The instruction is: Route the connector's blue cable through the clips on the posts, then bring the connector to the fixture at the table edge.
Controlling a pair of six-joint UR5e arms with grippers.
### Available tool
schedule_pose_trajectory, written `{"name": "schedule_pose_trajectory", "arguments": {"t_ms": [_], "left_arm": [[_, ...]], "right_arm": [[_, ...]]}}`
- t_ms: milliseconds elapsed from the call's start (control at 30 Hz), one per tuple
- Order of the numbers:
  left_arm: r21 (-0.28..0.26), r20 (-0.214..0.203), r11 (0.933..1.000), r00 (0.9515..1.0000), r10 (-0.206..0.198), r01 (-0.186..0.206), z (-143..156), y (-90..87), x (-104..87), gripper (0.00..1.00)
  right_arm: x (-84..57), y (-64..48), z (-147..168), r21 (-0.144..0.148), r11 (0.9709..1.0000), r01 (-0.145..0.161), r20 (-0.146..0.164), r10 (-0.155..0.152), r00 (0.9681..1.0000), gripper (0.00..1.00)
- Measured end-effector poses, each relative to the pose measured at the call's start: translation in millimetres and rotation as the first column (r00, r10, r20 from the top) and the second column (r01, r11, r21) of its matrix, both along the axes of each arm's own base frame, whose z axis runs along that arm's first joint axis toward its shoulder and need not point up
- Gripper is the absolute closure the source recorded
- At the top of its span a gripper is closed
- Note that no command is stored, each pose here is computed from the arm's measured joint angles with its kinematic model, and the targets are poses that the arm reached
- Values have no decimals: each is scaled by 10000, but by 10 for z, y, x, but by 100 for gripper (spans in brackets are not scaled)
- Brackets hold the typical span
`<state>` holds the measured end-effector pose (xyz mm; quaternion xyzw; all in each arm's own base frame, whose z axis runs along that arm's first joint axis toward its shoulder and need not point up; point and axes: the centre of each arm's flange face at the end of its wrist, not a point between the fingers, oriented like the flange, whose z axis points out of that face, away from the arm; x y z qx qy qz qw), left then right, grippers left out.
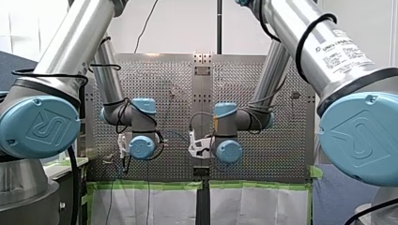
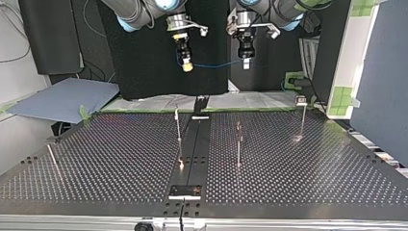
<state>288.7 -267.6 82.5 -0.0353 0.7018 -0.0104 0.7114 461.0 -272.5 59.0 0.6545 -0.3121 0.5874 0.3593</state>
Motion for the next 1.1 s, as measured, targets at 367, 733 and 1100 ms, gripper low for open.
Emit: {"name": "schedule_pose_trajectory", "arguments": {"t_ms": [367, 733, 1100], "left_arm": [[0, 0, 10000, 10000, 1, -1, 0, 0, 0, 98], [-506, -196, 9971, 9981, -587, 576, -36, -86, -196, 98], [-692, -194, 9958, 9979, -620, 605, -36, -92, -205, 98]], "right_arm": [[0, 11, -21, 32, 10000, -17, -32, 17, 10000, 98], [0, 11, -22, 32, 10000, -17, -33, 17, 10000, 98], [0, 11, -22, 33, 10000, -17, -34, 17, 10000, 98]]}}
